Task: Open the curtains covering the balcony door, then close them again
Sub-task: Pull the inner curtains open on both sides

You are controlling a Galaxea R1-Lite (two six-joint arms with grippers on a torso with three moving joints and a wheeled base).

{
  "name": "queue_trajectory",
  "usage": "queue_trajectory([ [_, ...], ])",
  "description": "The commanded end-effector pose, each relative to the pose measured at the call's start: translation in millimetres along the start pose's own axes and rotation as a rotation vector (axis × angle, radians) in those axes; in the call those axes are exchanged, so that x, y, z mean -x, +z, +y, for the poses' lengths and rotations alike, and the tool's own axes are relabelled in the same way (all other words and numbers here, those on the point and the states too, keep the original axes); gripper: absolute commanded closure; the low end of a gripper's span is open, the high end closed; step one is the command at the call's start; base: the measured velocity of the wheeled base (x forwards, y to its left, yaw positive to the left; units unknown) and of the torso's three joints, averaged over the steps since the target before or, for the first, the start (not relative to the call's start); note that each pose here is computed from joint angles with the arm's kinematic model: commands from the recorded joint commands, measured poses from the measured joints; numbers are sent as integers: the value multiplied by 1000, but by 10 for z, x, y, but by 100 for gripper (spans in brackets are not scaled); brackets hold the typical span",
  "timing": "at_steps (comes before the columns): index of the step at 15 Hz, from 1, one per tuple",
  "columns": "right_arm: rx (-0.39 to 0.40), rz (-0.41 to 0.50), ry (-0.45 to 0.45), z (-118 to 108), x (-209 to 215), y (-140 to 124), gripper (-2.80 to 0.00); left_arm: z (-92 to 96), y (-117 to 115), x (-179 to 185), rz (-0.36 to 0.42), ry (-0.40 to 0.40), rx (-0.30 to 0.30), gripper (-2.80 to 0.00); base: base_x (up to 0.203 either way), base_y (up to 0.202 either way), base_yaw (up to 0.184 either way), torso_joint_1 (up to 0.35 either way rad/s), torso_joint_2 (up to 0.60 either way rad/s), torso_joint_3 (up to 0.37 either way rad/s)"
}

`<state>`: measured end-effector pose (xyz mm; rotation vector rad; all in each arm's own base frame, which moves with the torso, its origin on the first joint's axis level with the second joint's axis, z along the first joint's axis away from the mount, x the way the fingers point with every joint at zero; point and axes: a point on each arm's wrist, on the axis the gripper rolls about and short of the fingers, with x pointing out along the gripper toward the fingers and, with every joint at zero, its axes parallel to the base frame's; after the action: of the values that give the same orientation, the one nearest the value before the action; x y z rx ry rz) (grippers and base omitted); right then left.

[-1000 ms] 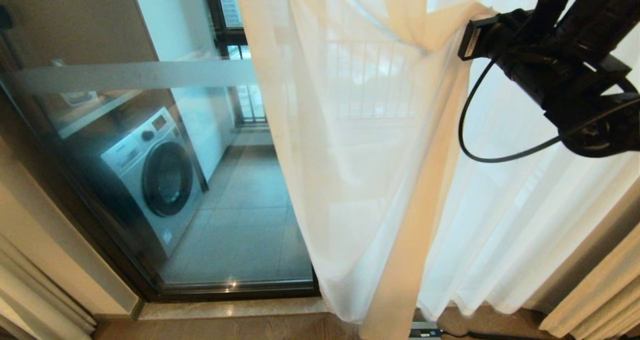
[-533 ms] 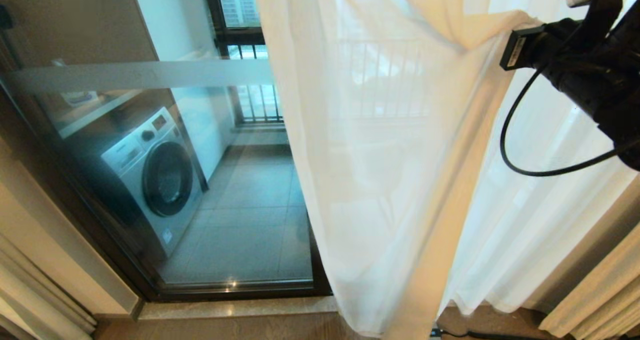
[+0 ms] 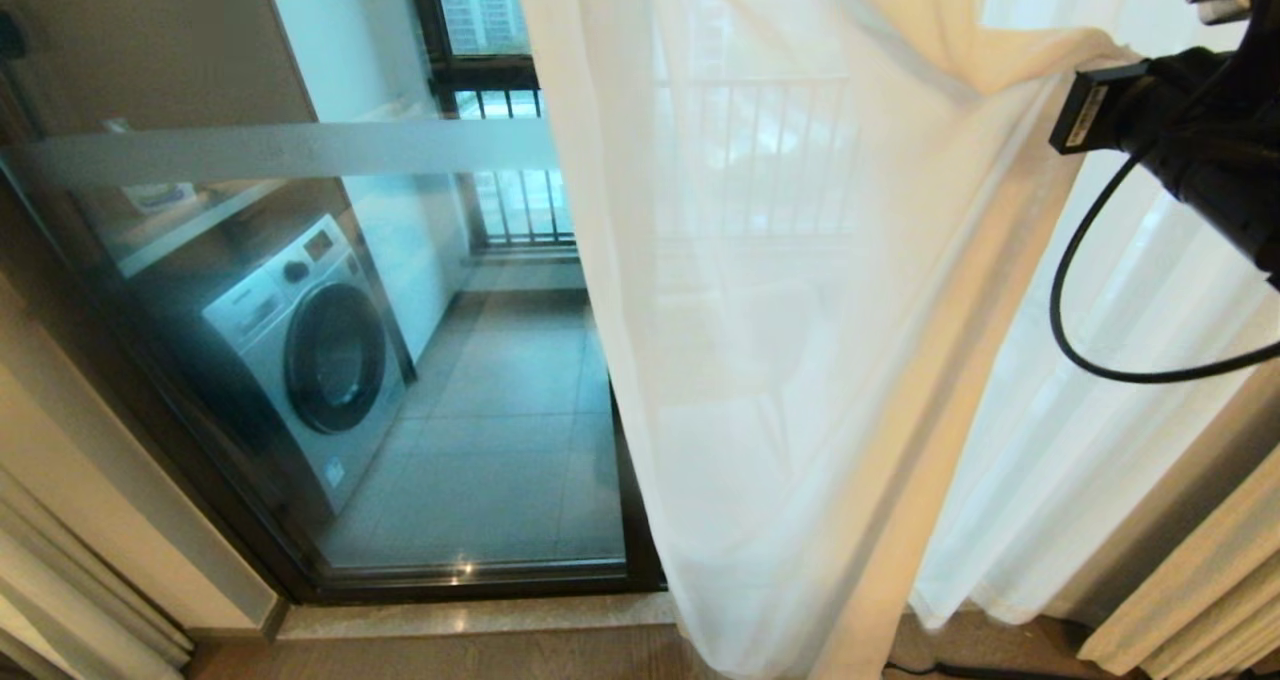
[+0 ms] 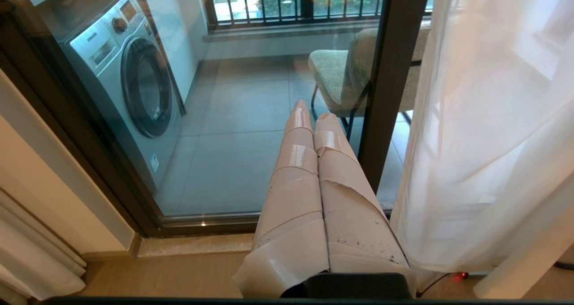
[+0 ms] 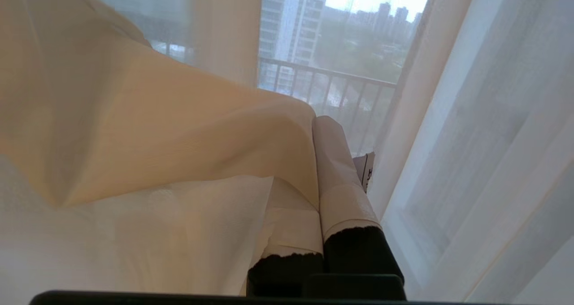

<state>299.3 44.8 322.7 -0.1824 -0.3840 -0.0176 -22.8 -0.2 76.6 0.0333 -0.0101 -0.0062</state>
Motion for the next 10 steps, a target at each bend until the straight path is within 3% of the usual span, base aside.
queue_trajectory([
  [1, 3, 4, -1, -8, 35, -10, 0, 0, 0, 0, -1, 0, 0, 0, 0, 0, 0, 0, 0, 0],
  [10, 8, 2, -21, -68, 44, -39, 0, 0, 0, 0, -1, 0, 6, 0, 0, 0, 0, 0, 0, 0],
])
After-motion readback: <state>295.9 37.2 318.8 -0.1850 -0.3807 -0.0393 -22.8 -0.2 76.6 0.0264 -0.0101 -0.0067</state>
